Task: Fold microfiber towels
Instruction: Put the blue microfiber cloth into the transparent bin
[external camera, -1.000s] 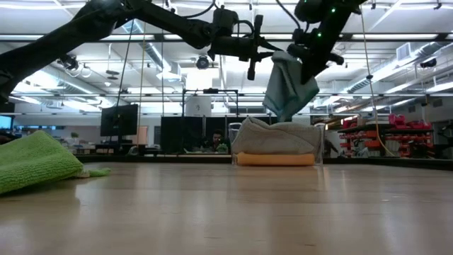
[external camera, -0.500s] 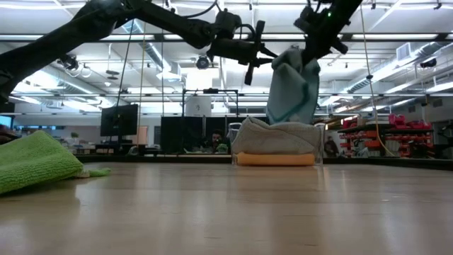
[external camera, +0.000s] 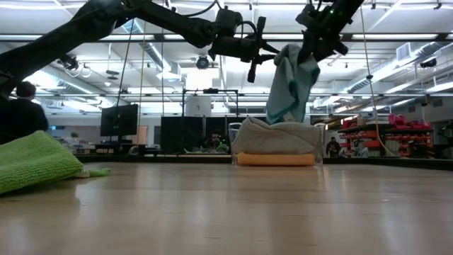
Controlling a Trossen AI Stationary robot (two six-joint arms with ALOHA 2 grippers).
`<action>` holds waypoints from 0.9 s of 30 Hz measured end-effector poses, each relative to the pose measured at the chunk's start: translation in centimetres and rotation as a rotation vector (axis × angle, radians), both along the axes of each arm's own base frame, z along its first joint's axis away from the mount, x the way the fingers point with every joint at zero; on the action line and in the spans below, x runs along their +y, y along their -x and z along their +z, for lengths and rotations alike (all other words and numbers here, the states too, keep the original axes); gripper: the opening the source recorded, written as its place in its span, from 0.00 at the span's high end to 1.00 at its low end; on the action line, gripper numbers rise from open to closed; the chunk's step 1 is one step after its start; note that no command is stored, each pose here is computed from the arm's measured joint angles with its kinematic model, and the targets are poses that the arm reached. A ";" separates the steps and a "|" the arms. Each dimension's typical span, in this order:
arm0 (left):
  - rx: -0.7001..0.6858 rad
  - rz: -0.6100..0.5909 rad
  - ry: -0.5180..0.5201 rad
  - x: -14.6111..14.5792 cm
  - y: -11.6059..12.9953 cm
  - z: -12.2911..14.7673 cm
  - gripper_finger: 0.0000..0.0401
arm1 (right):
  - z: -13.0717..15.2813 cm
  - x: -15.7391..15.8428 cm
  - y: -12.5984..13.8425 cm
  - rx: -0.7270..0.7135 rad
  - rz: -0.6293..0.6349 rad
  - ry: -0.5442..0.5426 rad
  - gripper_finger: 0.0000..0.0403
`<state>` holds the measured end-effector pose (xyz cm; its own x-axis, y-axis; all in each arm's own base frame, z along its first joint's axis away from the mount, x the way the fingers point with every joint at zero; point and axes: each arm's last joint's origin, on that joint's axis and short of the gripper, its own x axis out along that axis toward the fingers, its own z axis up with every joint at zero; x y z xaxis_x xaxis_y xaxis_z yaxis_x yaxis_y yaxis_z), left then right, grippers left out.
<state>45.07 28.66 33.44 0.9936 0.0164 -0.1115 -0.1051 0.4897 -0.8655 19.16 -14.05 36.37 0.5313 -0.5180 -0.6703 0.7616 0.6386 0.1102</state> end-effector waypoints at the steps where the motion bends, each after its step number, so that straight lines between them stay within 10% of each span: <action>1: 0.000 0.000 0.004 0.0 0.0 0.0 0.98 | -0.2 0.1 0.2 0.023 -0.002 -0.017 0.56; 27: 0.003 0.008 0.022 0.4 0.2 0.0 0.98 | -0.5 0.5 0.4 0.087 -0.019 -0.016 0.55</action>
<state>44.83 29.02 33.40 0.9931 0.0222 -0.1153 -0.1122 0.4700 -0.8755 18.81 -13.59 35.84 0.4605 -0.5164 -0.7220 0.7809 0.6224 0.0529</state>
